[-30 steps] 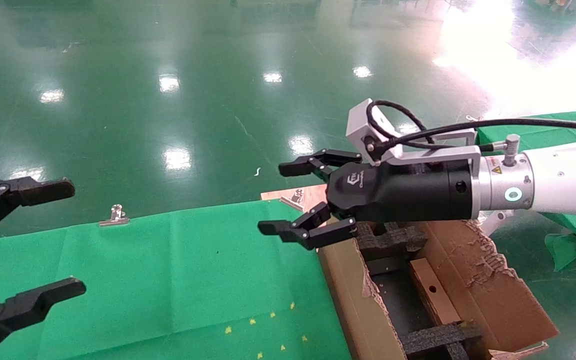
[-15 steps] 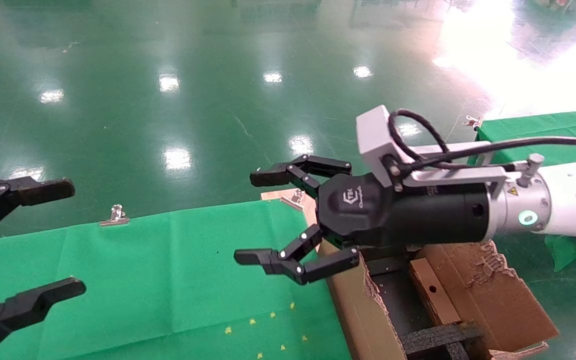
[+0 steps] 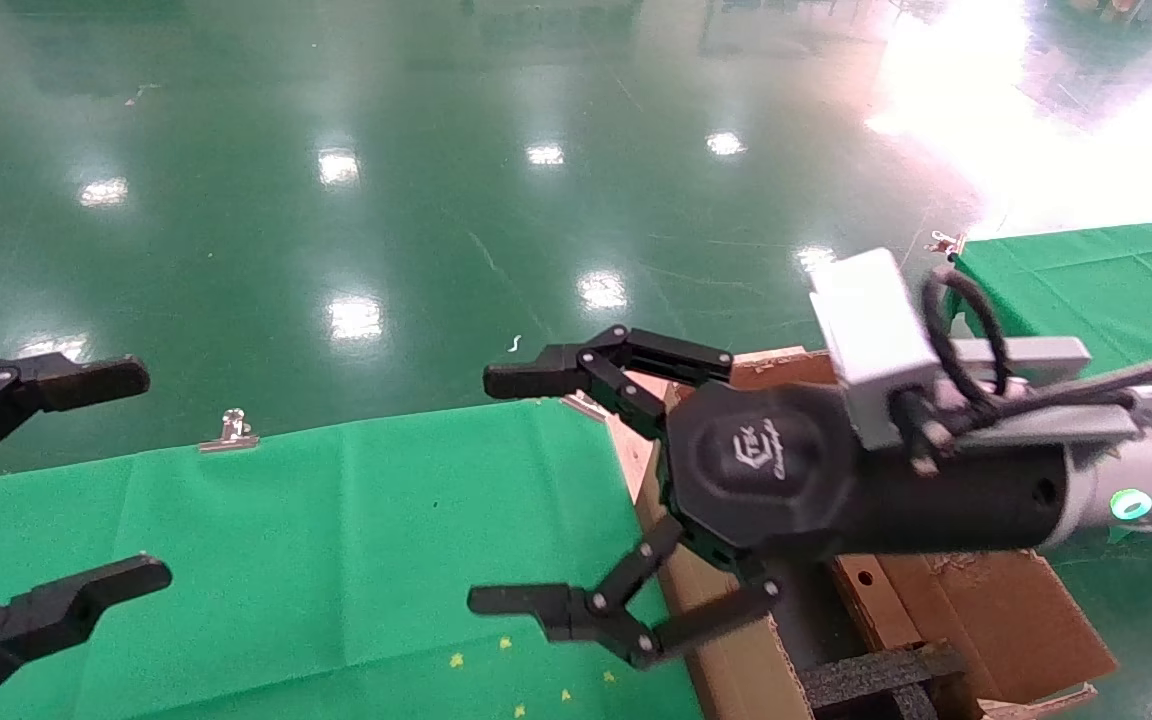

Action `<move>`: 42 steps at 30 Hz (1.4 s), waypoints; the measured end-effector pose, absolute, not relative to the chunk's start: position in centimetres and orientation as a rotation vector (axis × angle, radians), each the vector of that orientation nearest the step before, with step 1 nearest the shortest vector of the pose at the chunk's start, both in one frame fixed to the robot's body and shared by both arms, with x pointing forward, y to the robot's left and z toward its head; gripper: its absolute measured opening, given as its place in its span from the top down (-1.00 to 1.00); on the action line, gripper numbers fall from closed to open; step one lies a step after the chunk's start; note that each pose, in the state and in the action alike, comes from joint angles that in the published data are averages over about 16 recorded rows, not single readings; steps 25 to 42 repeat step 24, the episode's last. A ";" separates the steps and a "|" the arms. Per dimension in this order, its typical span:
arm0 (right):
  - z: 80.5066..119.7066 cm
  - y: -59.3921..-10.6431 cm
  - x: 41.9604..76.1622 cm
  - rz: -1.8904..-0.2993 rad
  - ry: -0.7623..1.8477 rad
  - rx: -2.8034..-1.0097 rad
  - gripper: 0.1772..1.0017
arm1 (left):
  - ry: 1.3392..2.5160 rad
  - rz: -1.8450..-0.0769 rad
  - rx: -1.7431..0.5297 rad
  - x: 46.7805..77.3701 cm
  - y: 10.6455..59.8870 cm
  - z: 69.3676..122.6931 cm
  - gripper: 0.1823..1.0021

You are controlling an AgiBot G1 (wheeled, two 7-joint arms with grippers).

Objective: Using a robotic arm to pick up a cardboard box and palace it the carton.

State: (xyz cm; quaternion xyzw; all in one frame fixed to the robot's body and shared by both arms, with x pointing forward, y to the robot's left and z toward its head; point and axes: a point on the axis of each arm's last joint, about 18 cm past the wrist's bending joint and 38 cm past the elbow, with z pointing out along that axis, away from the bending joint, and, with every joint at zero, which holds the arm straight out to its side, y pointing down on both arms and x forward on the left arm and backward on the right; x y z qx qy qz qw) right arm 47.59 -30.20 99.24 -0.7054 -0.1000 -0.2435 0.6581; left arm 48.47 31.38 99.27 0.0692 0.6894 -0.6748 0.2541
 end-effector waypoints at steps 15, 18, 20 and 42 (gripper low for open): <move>99.1 -30.2 47.2 -0.550 -0.242 -1.585 -1.00 | 1.873 -1.834 0.188 48.5 31.4 99.3 -1.00; 99.2 -30.2 47.3 -0.550 -0.240 -1.587 -1.00 | 1.873 -1.834 0.188 48.5 31.4 99.3 -1.00; 99.2 -30.2 47.3 -0.550 -0.239 -1.587 -1.00 | 1.873 -1.834 0.188 48.5 31.4 99.3 -1.00; 99.2 -30.2 47.3 -0.550 -0.237 -1.588 -1.00 | 1.873 -1.834 0.188 48.5 31.4 99.3 -1.00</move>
